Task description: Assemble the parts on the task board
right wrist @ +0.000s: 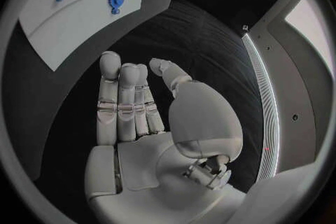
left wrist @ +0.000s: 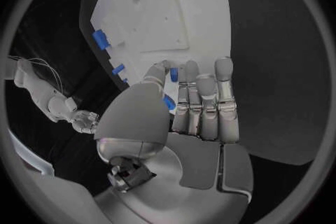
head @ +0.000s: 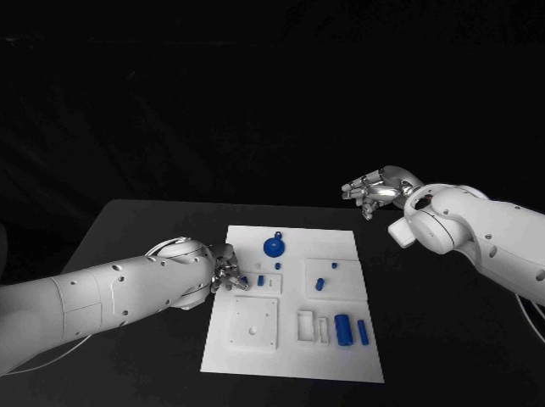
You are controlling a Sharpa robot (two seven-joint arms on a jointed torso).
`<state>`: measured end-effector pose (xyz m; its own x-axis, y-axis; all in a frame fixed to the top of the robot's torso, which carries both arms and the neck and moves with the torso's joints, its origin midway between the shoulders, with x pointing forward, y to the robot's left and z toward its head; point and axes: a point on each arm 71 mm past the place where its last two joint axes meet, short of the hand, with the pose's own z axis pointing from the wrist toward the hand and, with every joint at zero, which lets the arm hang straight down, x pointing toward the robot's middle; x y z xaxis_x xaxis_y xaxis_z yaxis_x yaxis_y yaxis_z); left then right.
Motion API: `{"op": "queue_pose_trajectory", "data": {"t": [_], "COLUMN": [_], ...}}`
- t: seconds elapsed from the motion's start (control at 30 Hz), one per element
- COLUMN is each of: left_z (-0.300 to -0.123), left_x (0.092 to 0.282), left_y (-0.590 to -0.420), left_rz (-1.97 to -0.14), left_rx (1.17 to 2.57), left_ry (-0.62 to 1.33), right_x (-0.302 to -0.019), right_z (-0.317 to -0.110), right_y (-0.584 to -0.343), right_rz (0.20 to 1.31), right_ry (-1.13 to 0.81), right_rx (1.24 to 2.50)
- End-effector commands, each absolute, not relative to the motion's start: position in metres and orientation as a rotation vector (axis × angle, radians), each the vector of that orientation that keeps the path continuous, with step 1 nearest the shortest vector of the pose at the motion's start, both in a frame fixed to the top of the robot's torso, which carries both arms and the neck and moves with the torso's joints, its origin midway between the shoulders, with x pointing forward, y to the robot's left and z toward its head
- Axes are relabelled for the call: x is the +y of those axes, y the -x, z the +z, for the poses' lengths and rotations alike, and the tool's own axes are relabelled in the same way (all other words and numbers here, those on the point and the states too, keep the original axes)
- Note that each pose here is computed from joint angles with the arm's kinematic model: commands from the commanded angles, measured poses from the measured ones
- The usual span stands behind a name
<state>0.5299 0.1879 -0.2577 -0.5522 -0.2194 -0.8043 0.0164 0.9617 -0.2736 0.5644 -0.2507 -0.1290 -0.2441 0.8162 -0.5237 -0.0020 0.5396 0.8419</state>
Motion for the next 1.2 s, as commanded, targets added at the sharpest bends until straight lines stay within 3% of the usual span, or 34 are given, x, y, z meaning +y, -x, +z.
{"op": "queue_pose_trajectory", "data": {"t": [0.03,1.2], "left_z": [-0.2584,-0.2574], "left_x": [0.1865,0.1893], "left_y": [-0.5282,-0.5262], "left_rz": [-0.342,-0.435], "left_rx": [2.133,2.150], "left_ry": [0.166,0.233], "right_x": [-0.2501,-0.2502], "right_z": [-0.1292,-0.1335], "right_y": [-0.5642,-0.5639], "right_rz": [0.911,0.910], "right_ry": [-0.690,-0.692], "right_rx": [1.646,1.663]}}
